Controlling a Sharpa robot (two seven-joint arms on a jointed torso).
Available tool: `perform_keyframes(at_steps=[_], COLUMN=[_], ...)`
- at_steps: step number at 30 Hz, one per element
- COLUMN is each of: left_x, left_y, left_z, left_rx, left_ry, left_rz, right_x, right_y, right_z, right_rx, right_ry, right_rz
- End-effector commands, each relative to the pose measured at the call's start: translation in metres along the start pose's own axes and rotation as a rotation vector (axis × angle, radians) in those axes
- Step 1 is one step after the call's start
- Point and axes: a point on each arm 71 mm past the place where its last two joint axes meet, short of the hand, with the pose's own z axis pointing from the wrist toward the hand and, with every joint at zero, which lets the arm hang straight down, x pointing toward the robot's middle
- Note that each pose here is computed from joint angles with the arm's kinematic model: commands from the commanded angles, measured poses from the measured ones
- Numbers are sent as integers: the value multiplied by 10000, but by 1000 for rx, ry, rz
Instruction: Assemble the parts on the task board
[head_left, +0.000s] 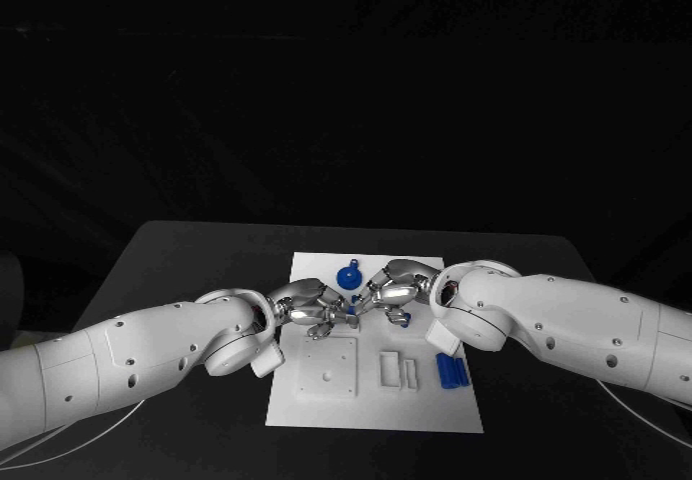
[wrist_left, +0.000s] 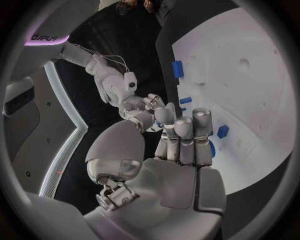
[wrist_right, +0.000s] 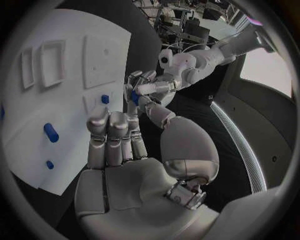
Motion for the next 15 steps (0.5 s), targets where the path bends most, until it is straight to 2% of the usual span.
perform_keyframes(at_steps=[1,7,15], left_x=[-17,-32,-44], left_y=[-31,-24,-21], left_z=[6,-5,-14], left_rx=[19,22,25], left_ry=[-13,-19,-27], left_rz=[-39,-42,-49], right_x=[49,7,15], right_y=[10,-34,-51], right_z=[-2,-16,-26], right_rx=[-12,-2,1], right_ry=[23,4,10], right_rz=[-7,-4,-4])
